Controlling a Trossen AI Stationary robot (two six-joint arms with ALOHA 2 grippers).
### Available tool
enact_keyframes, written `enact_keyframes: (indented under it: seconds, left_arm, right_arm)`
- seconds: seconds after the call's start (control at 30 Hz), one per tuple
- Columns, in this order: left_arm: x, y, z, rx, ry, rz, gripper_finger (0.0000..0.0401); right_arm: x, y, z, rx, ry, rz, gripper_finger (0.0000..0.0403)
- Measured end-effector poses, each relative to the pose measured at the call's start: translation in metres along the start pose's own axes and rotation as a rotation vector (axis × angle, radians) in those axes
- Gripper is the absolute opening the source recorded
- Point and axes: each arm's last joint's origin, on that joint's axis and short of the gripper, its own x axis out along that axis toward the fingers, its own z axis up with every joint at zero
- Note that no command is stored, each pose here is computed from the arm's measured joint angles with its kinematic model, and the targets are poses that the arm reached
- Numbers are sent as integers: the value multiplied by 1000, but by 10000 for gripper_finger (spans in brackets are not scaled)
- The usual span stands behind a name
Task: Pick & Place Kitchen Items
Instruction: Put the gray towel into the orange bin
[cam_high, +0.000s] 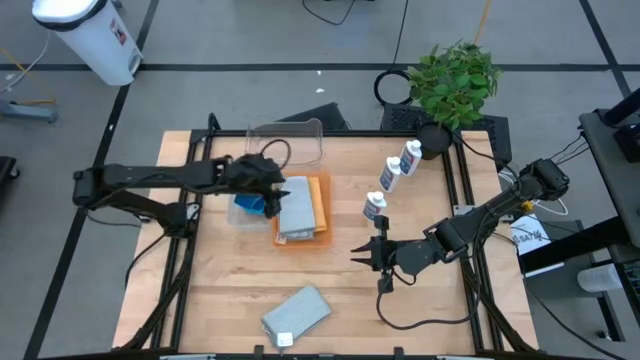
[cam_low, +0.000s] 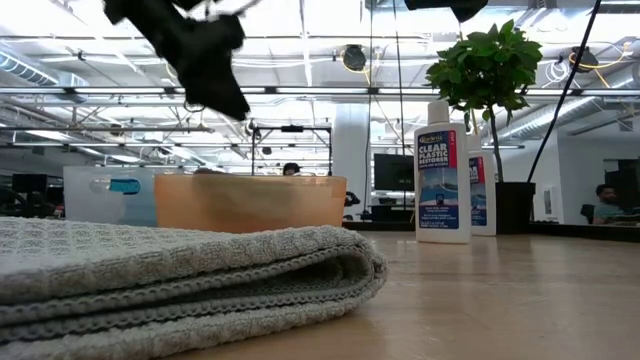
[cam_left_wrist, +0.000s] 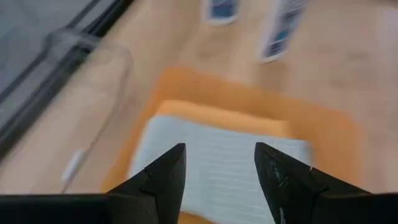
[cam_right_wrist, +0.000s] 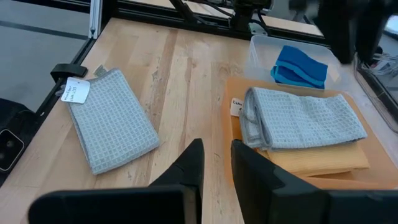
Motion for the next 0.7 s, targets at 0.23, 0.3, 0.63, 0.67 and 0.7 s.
enact_keyframes:
  seconds: [0.23, 0.3, 0.63, 0.67, 0.7]
  left_arm:
    - [-59, -24, 3, 111, -188, -213, 198]
    - [-75, -26, -5, 123, -239, -216, 198]
    - [-110, -13, -80, 55, -438, -265, 198]
    - [-112, -11, -86, 51, -457, -277, 198]
    - [-114, -9, -93, 48, -474, -288, 198]
  right_arm:
    - [0, 0, 0, 2, -4, 1, 50]
    - [0, 0, 0, 2, -4, 1, 50]
    - [0, -1, 1, 5, -7, -1, 50]
    - [1, -1, 1, 7, -7, -3, 50]
    - [1, -2, 1, 8, -9, -5, 50]
